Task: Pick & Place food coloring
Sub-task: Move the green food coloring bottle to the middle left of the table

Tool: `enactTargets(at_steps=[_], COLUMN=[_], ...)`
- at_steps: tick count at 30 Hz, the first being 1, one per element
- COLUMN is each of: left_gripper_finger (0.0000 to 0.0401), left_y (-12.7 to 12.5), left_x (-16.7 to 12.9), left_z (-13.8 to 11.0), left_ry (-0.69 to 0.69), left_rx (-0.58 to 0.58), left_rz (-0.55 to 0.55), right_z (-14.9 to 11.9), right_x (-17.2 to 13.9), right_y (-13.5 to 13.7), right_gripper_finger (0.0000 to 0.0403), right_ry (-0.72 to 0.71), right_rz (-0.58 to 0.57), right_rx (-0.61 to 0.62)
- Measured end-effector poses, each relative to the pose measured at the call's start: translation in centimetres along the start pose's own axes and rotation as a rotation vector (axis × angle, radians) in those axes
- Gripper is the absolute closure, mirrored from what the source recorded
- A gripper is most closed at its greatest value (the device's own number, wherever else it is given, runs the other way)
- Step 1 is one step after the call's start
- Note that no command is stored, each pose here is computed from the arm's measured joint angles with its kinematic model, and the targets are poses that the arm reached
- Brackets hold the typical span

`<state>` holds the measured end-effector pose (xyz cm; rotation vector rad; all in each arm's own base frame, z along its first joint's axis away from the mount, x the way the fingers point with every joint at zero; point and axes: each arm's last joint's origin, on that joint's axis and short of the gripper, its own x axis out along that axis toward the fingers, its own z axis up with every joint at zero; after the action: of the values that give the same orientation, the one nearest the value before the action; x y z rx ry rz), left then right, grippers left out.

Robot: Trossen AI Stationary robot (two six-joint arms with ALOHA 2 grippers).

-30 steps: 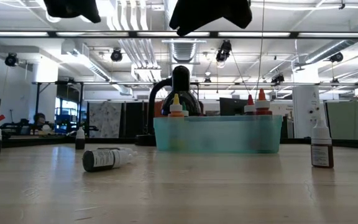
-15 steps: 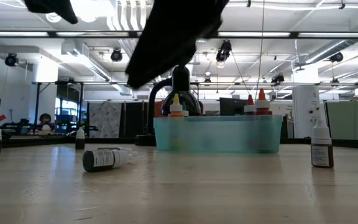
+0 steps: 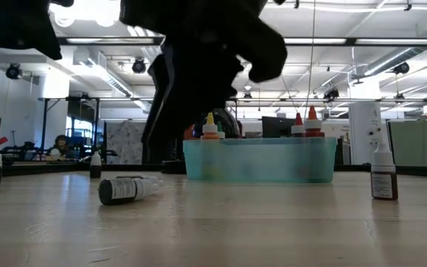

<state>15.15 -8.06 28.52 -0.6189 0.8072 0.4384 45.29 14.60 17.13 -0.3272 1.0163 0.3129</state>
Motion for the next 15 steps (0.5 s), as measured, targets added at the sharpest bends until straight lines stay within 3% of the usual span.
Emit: enactTargets(at_steps=[5,15], left_gripper_finger=[0.0401,0.0401], left_y=[0.3,0.4], left_x=[-0.3,-0.2], left_z=[0.1,0.0], left_ry=[-0.019,-0.026], left_rx=[-0.013,-0.012], left_rz=[-0.027,-0.025], right_z=[-0.3,-1.0], right_x=[0.7,2.9], right_y=[-0.3,-0.2], right_gripper_finger=[0.0234,0.0234], right_ry=[-0.001,0.021], right_rz=[0.075,0.082], right_rx=[-0.070,-0.078])
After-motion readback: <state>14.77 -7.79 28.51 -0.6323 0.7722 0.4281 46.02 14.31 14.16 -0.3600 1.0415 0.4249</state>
